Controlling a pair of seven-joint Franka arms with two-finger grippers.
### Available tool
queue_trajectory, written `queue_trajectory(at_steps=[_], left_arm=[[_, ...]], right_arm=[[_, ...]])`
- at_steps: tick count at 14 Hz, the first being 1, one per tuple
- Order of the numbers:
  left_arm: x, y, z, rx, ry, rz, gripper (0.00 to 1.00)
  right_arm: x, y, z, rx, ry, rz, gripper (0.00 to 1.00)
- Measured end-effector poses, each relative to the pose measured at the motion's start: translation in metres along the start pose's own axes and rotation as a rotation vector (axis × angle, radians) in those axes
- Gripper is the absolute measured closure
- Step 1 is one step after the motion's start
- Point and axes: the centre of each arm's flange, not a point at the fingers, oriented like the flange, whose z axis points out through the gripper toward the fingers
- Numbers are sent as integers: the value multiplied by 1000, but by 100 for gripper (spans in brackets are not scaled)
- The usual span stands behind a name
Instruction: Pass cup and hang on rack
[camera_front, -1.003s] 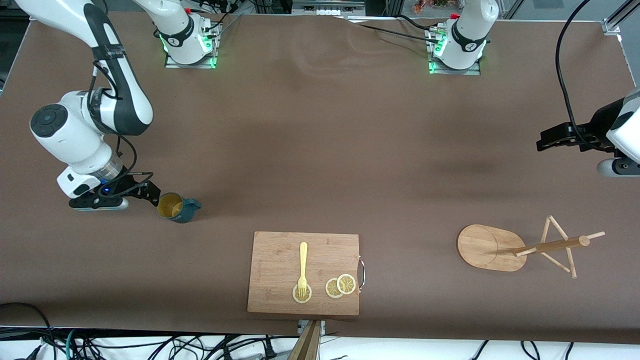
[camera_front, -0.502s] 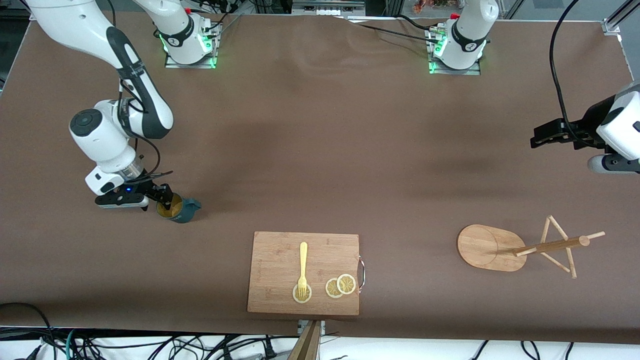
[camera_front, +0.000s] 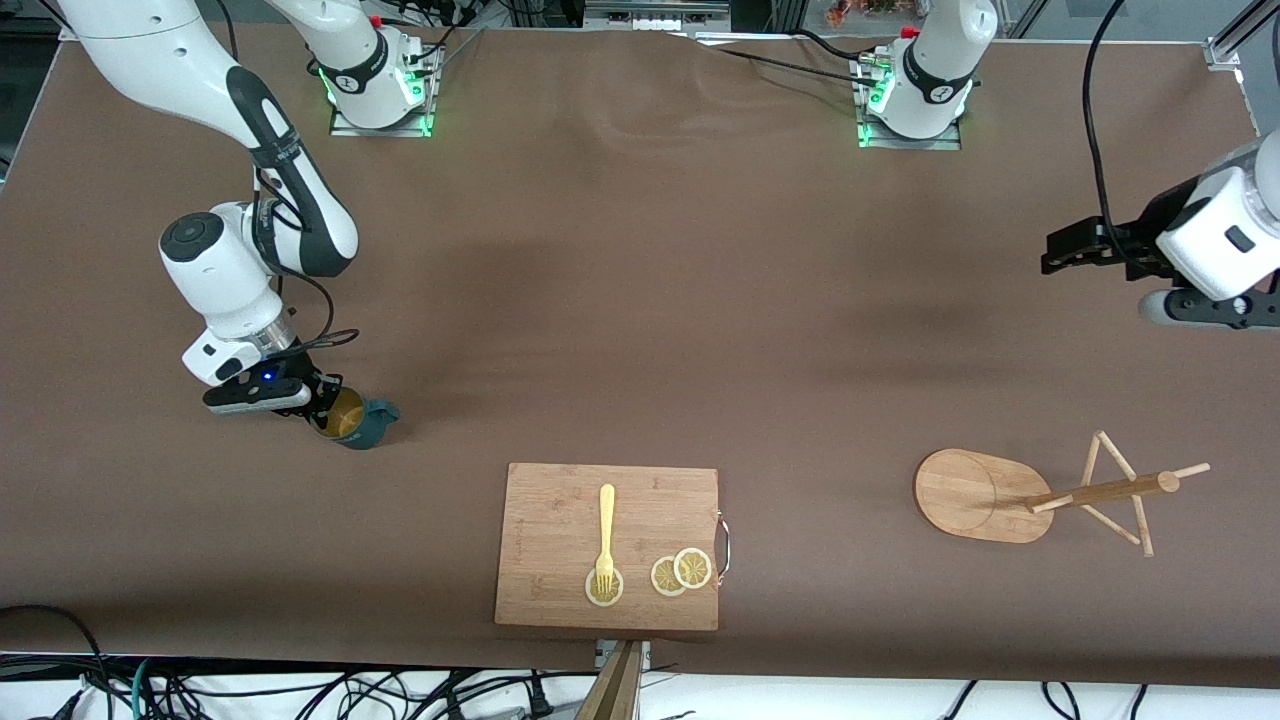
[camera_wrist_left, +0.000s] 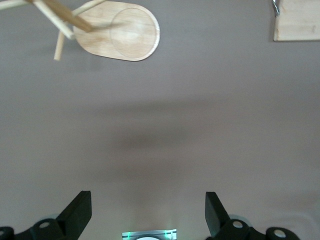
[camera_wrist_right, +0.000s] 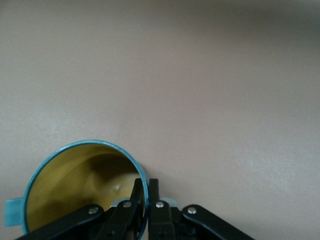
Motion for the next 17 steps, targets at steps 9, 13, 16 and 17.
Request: queue_trajectory(at_steps=[9, 13, 16, 17], left_arm=[[1, -7, 21, -10, -45, 301, 0], [4, -4, 39, -48, -77, 472, 0], [9, -3, 53, -80, -94, 616, 0], [10, -2, 56, -103, -93, 659, 0]], right_arm=[[59, -26, -48, 46, -58, -37, 94], [103, -65, -85, 99, -253, -59, 94], [133, -106, -118, 106, -319, -2, 94], [140, -124, -122, 107, -318, 21, 94]])
